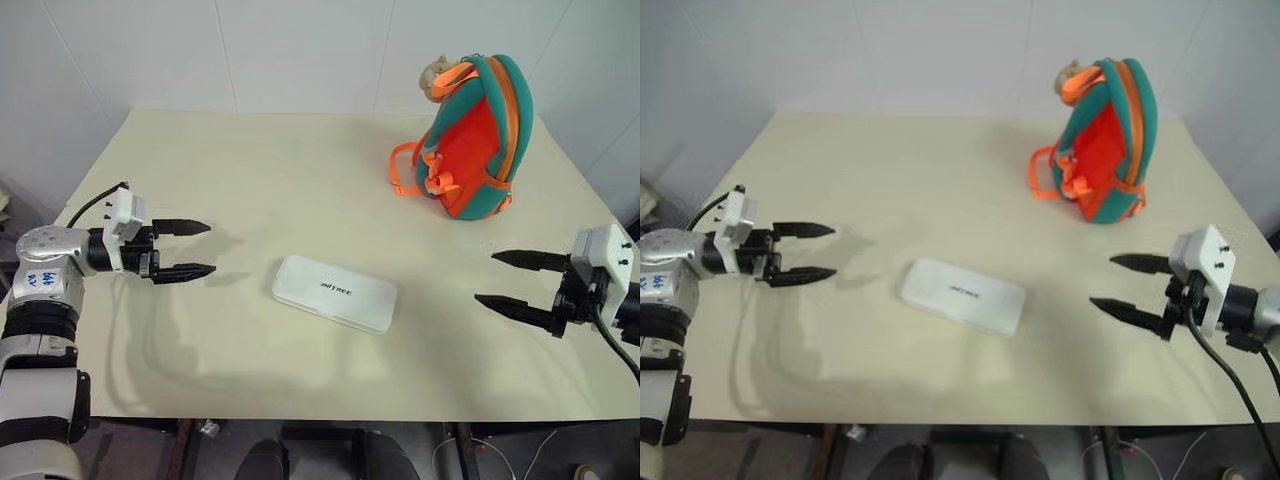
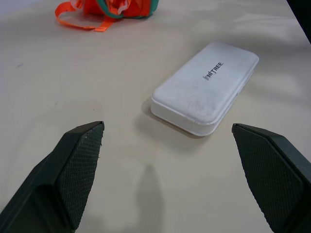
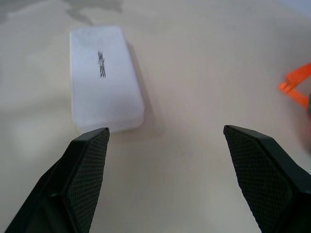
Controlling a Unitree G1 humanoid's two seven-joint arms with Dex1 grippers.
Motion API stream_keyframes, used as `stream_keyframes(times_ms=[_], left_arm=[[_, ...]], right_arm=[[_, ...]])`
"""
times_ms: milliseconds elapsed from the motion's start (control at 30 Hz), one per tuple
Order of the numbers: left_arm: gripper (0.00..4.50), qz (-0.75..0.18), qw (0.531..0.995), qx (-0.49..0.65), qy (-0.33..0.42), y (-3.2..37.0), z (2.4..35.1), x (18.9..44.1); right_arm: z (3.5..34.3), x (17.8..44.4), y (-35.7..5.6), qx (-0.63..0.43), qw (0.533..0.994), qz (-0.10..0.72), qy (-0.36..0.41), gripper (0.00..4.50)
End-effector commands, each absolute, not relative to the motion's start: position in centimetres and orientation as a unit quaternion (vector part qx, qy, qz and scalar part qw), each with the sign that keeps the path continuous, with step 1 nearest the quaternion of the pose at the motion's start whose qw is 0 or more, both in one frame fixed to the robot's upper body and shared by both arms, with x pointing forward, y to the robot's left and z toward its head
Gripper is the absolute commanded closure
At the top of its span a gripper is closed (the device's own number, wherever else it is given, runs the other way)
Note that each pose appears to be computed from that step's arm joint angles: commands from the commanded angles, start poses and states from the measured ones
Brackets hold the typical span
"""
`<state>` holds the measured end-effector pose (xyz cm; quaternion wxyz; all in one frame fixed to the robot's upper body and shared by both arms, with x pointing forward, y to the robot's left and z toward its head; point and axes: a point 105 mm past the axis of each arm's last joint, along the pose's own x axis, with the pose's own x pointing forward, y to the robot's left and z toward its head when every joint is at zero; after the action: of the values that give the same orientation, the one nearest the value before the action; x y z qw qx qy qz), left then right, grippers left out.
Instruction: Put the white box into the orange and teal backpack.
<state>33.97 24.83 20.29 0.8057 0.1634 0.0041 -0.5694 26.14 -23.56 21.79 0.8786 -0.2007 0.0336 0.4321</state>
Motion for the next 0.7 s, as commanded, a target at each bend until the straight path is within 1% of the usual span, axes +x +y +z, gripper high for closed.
stream_keyframes(times_ms=[33,167,333,400,500,567,700], left_arm=[[0.0,-0.611,0.772,0.174,-0.011,24.8,21.4,32.5],[0.0,-0.613,0.773,0.161,-0.019,24.5,21.2,32.6],[0.0,-0.612,0.775,0.158,-0.003,24.4,20.7,32.8],[0.0,-0.603,0.782,0.156,0.001,24.4,21.0,33.2],[0.0,-0.592,0.788,0.167,-0.005,24.7,21.5,33.4],[0.0,-0.581,0.795,0.173,-0.01,24.7,21.6,33.8],[0.0,-0.571,0.799,0.186,0.003,24.9,21.4,34.0]], right_arm=[[22.8,26.0,-22.7,-0.21,0.874,0.438,0.003,0.03],[22.9,26.5,-21.2,-0.197,0.871,0.449,-0.02,0.03],[22.1,26.6,-20.6,-0.189,0.87,0.456,-0.004,0.03],[22.0,26.7,-20.3,-0.188,0.869,0.458,0.0,0.03],[21.1,27.3,-20.5,-0.194,0.876,0.441,0.029,0.03],[21.2,27.4,-20.2,-0.194,0.874,0.444,0.016,0.03],[20.8,27.5,-19.7,-0.192,0.875,0.444,0.021,0.03]])
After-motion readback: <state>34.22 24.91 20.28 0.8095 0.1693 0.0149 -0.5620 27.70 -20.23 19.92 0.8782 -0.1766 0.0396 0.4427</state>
